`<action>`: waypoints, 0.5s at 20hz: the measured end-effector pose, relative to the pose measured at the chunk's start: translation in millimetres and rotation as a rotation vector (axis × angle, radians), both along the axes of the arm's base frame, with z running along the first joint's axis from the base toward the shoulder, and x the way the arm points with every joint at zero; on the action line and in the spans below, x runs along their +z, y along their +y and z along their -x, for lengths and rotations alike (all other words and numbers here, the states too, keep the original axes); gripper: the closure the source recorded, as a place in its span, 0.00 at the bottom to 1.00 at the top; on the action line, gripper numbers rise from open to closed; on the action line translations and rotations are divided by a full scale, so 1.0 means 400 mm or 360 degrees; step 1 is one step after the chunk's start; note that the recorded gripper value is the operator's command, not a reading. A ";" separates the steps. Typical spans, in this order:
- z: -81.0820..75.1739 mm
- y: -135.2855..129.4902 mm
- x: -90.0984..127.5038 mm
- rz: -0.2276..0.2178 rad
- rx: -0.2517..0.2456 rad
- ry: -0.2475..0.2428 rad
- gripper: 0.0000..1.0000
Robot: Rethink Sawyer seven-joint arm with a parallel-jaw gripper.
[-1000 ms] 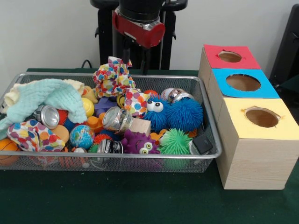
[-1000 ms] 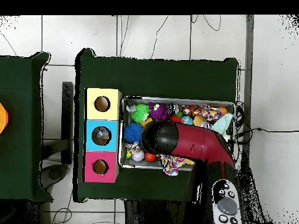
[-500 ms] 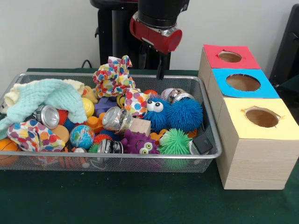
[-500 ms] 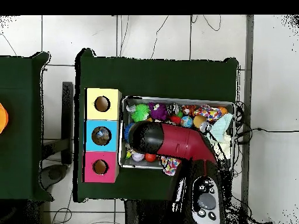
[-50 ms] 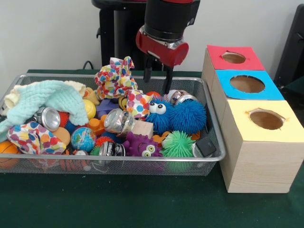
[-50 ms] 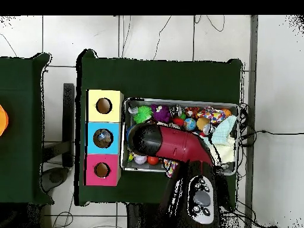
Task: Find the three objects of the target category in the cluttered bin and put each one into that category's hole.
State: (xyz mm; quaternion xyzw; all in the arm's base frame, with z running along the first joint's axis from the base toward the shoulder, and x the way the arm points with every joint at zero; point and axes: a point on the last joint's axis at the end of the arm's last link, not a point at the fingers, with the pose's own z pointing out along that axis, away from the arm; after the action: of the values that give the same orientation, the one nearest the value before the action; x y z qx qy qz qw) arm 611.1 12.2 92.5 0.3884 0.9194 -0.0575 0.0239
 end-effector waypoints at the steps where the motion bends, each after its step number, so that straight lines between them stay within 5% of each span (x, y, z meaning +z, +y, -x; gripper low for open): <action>1: 0.000 0.002 -0.006 0.0001 -0.0009 -0.0007 0.00; 10: 0.032 0.057 -0.048 -0.0010 -0.0089 -0.0002 0.00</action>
State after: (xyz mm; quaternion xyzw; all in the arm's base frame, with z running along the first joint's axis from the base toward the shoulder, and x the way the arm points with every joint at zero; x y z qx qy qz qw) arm 598.1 34.9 73.2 0.4142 0.9083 -0.0552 0.0215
